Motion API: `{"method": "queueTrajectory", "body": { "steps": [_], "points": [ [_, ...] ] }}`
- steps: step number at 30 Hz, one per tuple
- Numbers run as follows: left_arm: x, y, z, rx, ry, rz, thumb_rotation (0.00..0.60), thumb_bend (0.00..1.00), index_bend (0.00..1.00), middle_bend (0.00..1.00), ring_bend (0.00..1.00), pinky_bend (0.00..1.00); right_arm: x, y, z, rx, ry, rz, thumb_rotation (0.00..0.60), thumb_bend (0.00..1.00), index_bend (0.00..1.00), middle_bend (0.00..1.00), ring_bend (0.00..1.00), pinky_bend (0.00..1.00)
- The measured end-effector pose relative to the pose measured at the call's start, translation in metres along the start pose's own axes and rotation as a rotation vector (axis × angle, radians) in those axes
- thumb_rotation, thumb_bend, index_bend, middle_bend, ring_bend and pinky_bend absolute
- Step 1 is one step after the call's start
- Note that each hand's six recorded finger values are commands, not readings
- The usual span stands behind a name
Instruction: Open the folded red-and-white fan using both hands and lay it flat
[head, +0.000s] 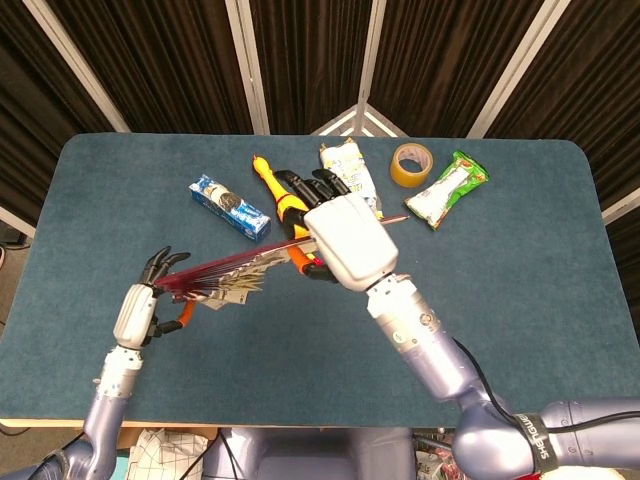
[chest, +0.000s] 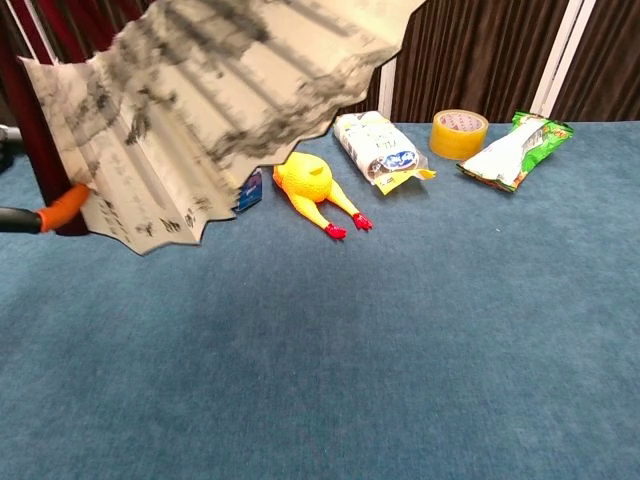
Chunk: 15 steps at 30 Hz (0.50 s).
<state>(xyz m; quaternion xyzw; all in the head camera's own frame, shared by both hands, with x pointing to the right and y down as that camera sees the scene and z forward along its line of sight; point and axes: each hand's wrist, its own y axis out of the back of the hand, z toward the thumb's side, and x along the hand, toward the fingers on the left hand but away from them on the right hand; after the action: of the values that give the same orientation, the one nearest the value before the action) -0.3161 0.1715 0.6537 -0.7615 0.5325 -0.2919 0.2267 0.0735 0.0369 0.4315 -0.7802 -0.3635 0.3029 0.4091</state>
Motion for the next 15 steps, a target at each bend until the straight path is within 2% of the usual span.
{"method": "queueTrajectory", "body": {
  "steps": [7, 15],
  "points": [
    [0.001, 0.022, -0.009, 0.06, -0.019, 0.068, 0.6, 0.6, 0.56, 0.15, 0.0, 0.04, 0.005, 0.009, -0.023, -0.01, -0.04, -0.015, 0.6, 0.45, 1.0, 0.16, 0.25, 0.16],
    [0.004, 0.044, -0.007, 0.197, -0.116, 0.137, 0.6, 0.6, 0.56, 0.15, 0.0, 0.04, 0.01, 0.011, -0.042, -0.014, -0.063, -0.012, 0.6, 0.45, 1.0, 0.16, 0.25, 0.16]
  ]
}}
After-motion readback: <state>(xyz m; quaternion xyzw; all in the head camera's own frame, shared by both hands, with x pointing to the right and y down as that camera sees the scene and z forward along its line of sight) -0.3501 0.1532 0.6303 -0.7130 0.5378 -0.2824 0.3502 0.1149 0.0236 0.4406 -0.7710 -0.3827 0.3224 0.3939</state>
